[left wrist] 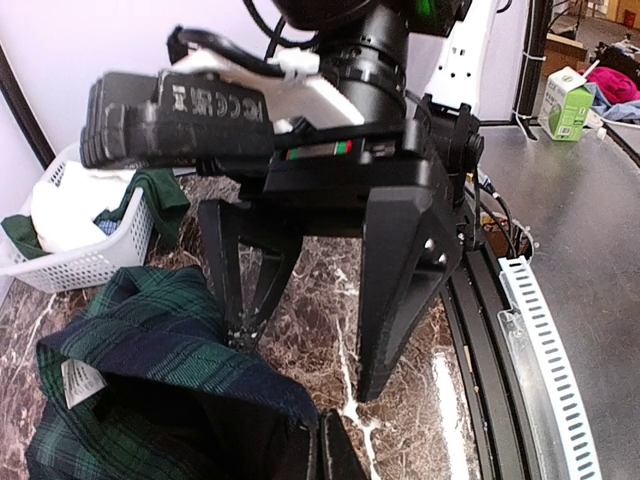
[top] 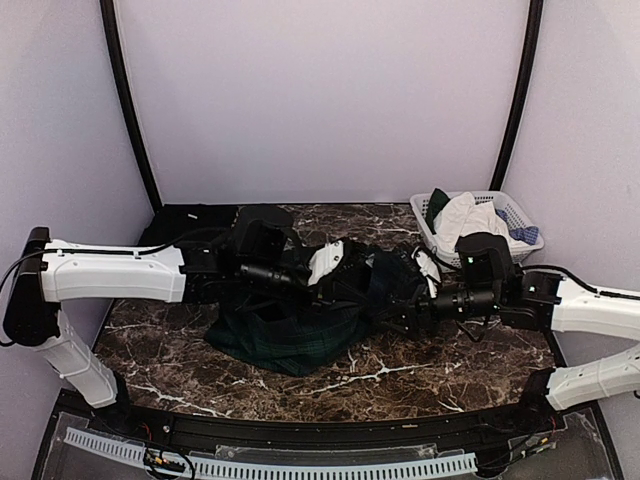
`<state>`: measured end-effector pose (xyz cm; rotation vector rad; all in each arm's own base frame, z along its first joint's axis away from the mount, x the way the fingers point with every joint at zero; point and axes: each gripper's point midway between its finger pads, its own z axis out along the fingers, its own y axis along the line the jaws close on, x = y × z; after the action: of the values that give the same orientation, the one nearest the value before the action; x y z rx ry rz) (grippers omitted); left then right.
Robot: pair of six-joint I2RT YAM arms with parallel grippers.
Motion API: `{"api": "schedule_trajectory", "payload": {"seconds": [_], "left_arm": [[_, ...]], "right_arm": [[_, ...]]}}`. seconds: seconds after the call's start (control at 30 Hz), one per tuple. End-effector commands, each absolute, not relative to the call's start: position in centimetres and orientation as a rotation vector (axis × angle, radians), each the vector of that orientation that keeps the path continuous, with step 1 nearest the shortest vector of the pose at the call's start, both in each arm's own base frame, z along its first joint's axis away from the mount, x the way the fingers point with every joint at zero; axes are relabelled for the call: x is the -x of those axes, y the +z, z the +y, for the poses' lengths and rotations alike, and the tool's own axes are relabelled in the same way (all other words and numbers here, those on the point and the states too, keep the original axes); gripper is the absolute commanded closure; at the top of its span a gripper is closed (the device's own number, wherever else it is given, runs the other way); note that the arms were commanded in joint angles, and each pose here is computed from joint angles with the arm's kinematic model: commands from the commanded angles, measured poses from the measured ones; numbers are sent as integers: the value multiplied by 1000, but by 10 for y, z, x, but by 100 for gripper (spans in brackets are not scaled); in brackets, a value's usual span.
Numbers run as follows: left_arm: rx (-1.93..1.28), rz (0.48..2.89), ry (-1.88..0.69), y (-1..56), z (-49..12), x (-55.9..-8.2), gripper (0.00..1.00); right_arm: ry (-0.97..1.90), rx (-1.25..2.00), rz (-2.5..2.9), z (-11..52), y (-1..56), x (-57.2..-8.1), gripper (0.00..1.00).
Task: Fold and stack the mixed laundry pile
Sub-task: Flatten out the crumpled skirt at the center of the board.
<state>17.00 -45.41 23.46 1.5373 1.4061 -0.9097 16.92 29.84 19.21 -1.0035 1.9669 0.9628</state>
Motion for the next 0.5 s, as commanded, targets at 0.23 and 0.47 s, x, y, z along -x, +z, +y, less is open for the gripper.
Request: {"api": "schedule_trajectory", "payload": {"seconds": [0.23,0.47], "left_arm": [[-1527,1209,-994,281,-459,-155,98],[-1525,1192,-999,285,-463,-156,98]], "right_arm": [[958,1108,1742,323,226,-166,34],[972,1171,1725,337,225,-163,51]]}}
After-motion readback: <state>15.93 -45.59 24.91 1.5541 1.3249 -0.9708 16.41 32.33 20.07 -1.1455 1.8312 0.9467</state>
